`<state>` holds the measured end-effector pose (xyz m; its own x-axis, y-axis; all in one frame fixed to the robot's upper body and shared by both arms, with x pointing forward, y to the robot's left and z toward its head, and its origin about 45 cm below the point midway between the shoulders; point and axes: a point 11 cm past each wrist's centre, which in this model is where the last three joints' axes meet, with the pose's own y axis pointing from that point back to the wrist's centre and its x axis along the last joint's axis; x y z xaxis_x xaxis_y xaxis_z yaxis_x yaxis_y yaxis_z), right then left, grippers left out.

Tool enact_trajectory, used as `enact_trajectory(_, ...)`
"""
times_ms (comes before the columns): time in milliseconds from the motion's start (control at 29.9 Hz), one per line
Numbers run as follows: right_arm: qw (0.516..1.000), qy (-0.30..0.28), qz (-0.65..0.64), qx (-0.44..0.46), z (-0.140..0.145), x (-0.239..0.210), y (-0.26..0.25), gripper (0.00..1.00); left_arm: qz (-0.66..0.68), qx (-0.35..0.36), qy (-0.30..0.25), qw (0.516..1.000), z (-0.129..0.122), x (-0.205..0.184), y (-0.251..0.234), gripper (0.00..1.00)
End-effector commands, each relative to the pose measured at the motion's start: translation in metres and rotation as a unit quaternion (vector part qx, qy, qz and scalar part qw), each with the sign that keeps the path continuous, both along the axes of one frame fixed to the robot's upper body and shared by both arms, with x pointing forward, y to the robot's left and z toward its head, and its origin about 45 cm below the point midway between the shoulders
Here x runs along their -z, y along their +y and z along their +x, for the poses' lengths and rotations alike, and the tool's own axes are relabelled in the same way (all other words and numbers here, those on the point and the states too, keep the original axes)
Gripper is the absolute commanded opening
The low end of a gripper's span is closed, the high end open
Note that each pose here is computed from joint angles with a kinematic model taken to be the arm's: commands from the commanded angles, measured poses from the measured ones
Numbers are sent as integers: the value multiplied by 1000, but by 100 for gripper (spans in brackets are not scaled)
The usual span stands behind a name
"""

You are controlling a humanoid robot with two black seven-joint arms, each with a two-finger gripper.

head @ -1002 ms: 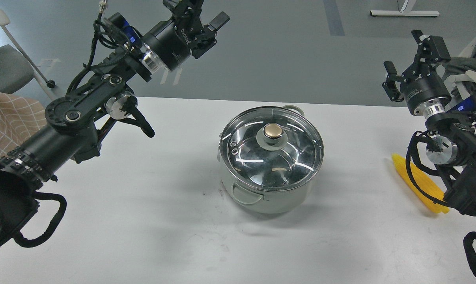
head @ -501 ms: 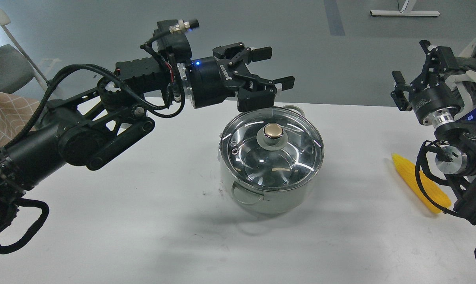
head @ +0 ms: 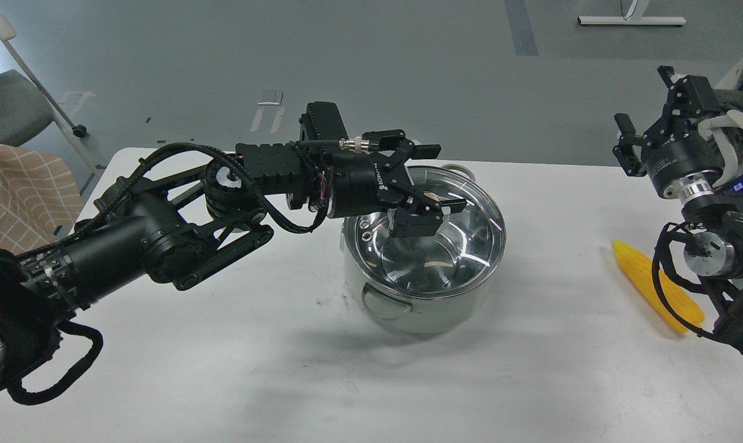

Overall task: Open pot and put corn in
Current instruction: 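Raise the left gripper and move it over the glass lid's knob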

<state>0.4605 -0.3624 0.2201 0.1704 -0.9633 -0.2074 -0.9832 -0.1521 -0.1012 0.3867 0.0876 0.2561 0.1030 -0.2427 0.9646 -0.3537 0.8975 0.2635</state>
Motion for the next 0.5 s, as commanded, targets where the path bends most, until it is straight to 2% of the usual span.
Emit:
enact_trajectory(0, 1000, 1, 1, -1, -1, 2, 1, 100, 11, -9, 13, 1000, 1, 14, 6, 95)
enact_trajectory(234, 1000, 3, 0, -1, -1, 3, 1, 100, 11, -14, 30, 999, -5, 28, 9, 92)
enact_trajectory(301, 1000, 2, 1, 0, -1, 2, 1, 100, 11, -14, 30, 999, -5, 28, 9, 86)
enact_trajectory(434, 1000, 2, 1, -2, -1, 2, 1, 100, 11, -16, 33, 999, -5, 31, 10, 81)
enact_trajectory(468, 1000, 2, 1, -2, -1, 2, 1, 100, 12, -17, 33, 999, -5, 31, 11, 74)
